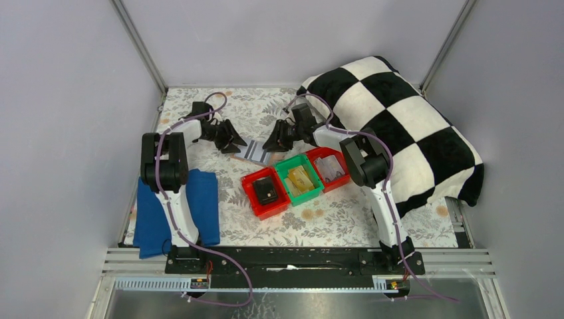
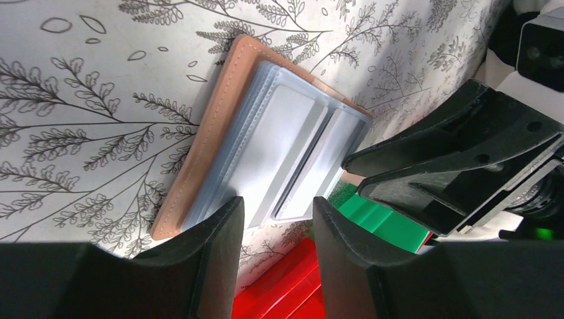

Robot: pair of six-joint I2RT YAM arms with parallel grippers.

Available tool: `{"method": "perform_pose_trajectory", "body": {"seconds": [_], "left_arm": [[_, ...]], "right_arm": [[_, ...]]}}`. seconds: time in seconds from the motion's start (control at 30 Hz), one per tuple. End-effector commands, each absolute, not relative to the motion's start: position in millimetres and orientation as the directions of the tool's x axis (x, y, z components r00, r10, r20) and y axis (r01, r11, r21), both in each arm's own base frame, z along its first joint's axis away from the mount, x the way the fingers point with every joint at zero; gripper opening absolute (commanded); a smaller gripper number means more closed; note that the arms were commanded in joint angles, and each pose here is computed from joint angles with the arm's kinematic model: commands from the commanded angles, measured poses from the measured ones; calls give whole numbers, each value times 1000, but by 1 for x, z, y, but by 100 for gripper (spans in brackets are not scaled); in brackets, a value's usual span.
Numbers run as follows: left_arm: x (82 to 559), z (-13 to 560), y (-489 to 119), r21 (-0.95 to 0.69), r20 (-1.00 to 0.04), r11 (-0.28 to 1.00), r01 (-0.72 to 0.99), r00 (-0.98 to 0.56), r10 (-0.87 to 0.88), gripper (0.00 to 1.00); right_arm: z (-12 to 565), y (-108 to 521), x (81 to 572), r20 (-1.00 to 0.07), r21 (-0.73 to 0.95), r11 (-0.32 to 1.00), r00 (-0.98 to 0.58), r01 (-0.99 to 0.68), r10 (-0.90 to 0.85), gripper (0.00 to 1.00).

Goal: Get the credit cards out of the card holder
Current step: Remove the credit card from the card holder.

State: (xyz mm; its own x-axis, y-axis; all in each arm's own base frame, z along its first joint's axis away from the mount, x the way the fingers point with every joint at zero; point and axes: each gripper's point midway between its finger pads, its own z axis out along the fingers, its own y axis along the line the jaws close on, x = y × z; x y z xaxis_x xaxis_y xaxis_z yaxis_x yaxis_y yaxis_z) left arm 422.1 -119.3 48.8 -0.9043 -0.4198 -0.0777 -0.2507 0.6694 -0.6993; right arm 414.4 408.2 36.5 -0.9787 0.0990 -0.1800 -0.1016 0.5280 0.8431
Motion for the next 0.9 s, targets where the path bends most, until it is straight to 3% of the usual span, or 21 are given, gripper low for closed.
{"method": "perform_pose_trajectory", "body": {"seconds": [0.0, 0.2, 0.87], "left_arm": [[438, 57, -110, -668, -158, 713, -210, -897, -413, 47], [448, 65, -108, -666, -196, 724, -183, -893, -406, 48], [437, 37, -116, -664, -129, 719, -204, -916, -379, 47]], "right_arm": [[40, 407, 414, -216, 826, 548, -972, -131, 93, 40], [55, 417, 418, -250, 827, 537, -965, -166, 86, 40], [36, 451, 417, -207, 830, 539, -976, -141, 64, 40]]}}
